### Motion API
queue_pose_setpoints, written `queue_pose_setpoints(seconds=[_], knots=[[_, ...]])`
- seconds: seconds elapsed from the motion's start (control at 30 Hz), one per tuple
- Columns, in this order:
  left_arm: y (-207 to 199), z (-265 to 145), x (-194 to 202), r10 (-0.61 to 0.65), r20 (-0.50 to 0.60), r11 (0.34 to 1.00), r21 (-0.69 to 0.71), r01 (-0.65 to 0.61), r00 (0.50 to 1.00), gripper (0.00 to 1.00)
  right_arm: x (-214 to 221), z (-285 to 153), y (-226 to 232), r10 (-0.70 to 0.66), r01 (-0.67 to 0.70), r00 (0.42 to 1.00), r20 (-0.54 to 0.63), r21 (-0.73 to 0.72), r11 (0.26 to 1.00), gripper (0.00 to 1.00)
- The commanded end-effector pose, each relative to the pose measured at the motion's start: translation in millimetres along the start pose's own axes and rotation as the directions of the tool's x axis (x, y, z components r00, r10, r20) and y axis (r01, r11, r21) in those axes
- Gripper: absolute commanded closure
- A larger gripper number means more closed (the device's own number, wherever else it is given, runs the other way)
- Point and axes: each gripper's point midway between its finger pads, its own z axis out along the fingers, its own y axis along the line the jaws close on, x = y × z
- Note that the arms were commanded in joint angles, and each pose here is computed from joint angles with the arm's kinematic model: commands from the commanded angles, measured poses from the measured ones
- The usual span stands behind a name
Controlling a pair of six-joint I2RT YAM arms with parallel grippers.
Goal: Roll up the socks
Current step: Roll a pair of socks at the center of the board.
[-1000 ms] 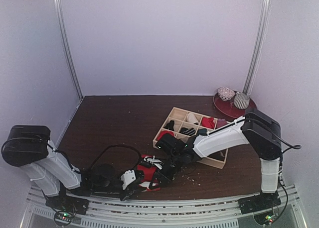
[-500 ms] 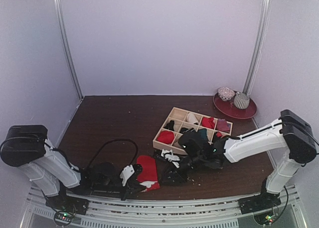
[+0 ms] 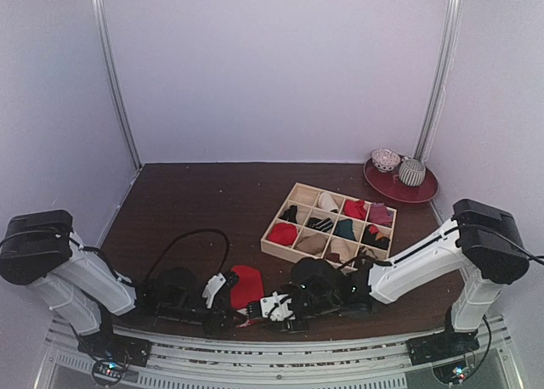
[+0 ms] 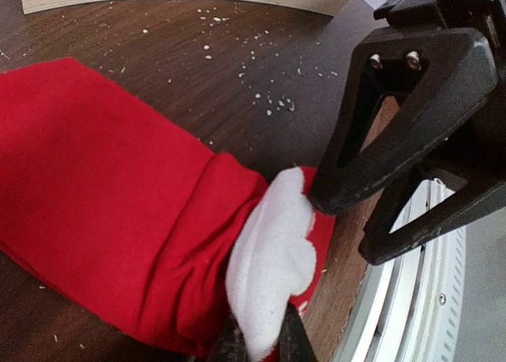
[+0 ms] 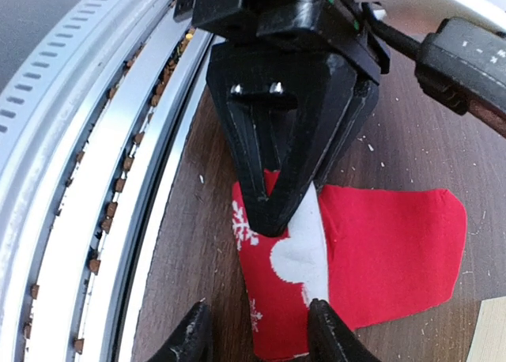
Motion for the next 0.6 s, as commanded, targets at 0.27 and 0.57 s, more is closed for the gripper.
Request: queue_pose_setpoints(seconds=[0.27, 0.57], knots=[[10, 1, 56, -0.083, -0.188, 0.996, 0.010, 0.086, 0.979, 1.00, 22, 30, -13, -0.069, 0.076, 0.992, -0.108, 0.061, 0.995, 0.60], [8, -16, 28, 0.039, -0.077, 0.999, -0.011, -0.040, 0.996, 0.56, 52, 31, 11, 0.132, -0.140, 0.969, -0.208, -0.025, 0.990, 0.90]])
